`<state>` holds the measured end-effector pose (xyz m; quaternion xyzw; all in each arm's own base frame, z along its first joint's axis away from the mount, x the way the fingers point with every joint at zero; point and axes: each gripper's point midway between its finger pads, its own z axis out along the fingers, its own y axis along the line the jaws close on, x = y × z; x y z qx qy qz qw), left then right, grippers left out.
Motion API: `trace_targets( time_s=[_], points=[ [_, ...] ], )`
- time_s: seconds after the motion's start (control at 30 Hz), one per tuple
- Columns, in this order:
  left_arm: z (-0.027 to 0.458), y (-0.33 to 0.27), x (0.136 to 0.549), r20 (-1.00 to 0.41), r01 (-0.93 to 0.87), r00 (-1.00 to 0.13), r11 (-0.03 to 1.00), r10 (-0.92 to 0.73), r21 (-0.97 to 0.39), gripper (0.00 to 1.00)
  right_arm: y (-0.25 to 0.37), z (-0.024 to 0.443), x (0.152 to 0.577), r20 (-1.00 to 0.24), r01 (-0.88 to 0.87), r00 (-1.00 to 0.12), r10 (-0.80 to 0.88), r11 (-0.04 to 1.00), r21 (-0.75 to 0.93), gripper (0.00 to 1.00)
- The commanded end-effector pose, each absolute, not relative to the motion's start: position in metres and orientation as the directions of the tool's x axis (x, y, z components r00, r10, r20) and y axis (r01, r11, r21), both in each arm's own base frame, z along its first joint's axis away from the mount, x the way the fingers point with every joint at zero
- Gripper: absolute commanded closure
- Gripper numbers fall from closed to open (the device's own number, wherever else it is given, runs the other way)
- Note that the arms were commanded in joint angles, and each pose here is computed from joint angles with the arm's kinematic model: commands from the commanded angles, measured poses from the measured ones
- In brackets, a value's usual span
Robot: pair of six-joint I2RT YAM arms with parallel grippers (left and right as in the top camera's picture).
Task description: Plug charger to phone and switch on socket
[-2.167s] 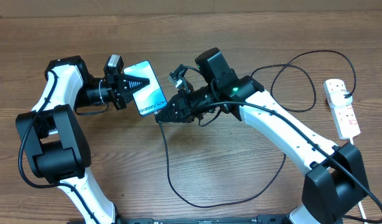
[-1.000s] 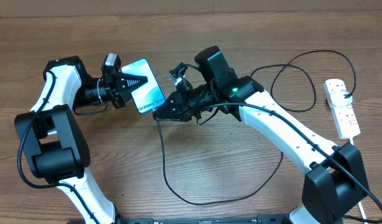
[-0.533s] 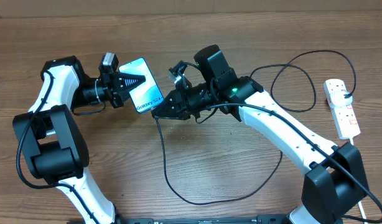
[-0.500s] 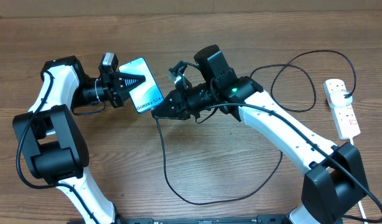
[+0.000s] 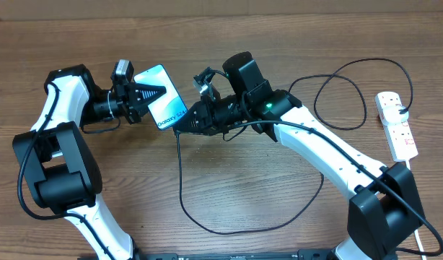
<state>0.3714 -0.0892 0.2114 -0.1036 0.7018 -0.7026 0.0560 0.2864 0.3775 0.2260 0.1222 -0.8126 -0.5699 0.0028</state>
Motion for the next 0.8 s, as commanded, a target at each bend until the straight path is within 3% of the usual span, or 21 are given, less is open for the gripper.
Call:
trace_targets(
  time_s=[0.0,0.77],
  points=[
    [0.220,-0.104,0.361,-0.031,0.026,-0.984,0.032,-0.174,-0.999,0.96,0.371,0.222,0.326,-0.227,-0.239,-0.971,-0.078,0.386,0.891,0.96],
    [0.208,-0.108,0.351,-0.027,0.016,-0.994,0.102,-0.110,-0.995,0.96,0.349,0.233,0.339,-0.241,-0.256,-0.967,-0.085,0.322,0.911,0.96]
  ],
)
